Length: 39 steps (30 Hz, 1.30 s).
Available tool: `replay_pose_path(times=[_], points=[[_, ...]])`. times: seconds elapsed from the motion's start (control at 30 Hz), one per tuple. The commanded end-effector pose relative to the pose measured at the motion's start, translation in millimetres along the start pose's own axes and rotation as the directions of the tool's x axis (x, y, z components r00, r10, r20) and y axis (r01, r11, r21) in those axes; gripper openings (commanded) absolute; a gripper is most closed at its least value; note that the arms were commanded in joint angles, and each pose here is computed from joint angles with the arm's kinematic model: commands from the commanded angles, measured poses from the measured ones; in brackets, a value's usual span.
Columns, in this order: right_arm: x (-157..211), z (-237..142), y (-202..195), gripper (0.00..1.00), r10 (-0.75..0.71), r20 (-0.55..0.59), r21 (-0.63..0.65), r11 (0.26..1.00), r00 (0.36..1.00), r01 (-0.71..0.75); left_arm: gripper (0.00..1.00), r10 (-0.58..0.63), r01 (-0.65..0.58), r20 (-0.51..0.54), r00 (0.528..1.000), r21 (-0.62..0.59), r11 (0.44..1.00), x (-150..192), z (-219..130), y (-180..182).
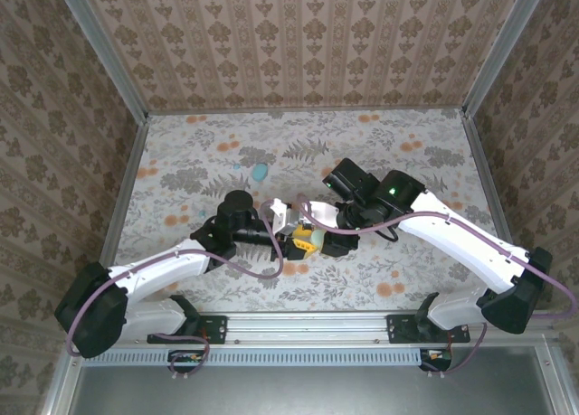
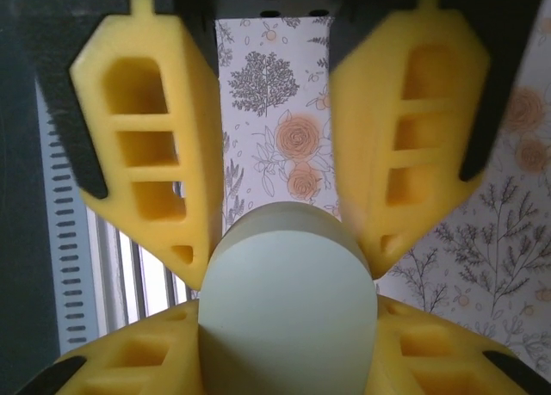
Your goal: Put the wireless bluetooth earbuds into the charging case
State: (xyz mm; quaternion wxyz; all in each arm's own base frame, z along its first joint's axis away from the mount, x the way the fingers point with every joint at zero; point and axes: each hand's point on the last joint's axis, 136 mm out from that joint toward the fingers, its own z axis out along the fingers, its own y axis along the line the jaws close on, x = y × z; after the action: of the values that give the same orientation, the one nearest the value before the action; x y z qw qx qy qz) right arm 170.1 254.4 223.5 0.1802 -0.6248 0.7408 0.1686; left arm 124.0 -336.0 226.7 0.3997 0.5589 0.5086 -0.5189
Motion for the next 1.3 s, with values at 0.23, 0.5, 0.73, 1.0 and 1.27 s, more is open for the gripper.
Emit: replay_pose_path(times=[0.23, 0.5, 0.73, 1.0, 1.27], points=[[-38.6, -11.4, -10.2, 0.45, 0.080, 0.237, -0.083, 0.995, 0.968, -0.061, 0.13, 0.050, -0.050, 0.010, 0.999, 0.021, 0.999, -6.8, 1.5, -10.1], [-38.5, -19.1, -36.6, 0.64, 0.155, 0.277, -0.054, 0.988, 0.948, -0.145, 0.05, 0.054, -0.055, 0.005, 0.999, 0.019, 0.998, -6.6, -2.9, -13.6], [-32.8, -26.3, -60.1, 0.65, 0.192, 0.280, 0.009, 0.979, 0.941, -0.203, 0.03, 0.038, -0.038, 0.004, 0.999, 0.011, 0.999, -5.4, -6.7, -11.9], [-29.4, -31.4, -83.9, 0.67, 0.232, 0.304, 0.092, 0.958, 0.924, -0.270, 0.02, 0.010, -0.010, 0.011, 1.000, -0.014, 1.000, -4.2, -10.8, -5.8], [-36.9, -51.1, -87.9, 0.75, 0.335, 0.409, 0.079, 0.914, 0.849, -0.399, 0.02, -0.064, 0.068, 0.031, 0.997, -0.139, 0.988, 5.9, -27.1, 23.2]])
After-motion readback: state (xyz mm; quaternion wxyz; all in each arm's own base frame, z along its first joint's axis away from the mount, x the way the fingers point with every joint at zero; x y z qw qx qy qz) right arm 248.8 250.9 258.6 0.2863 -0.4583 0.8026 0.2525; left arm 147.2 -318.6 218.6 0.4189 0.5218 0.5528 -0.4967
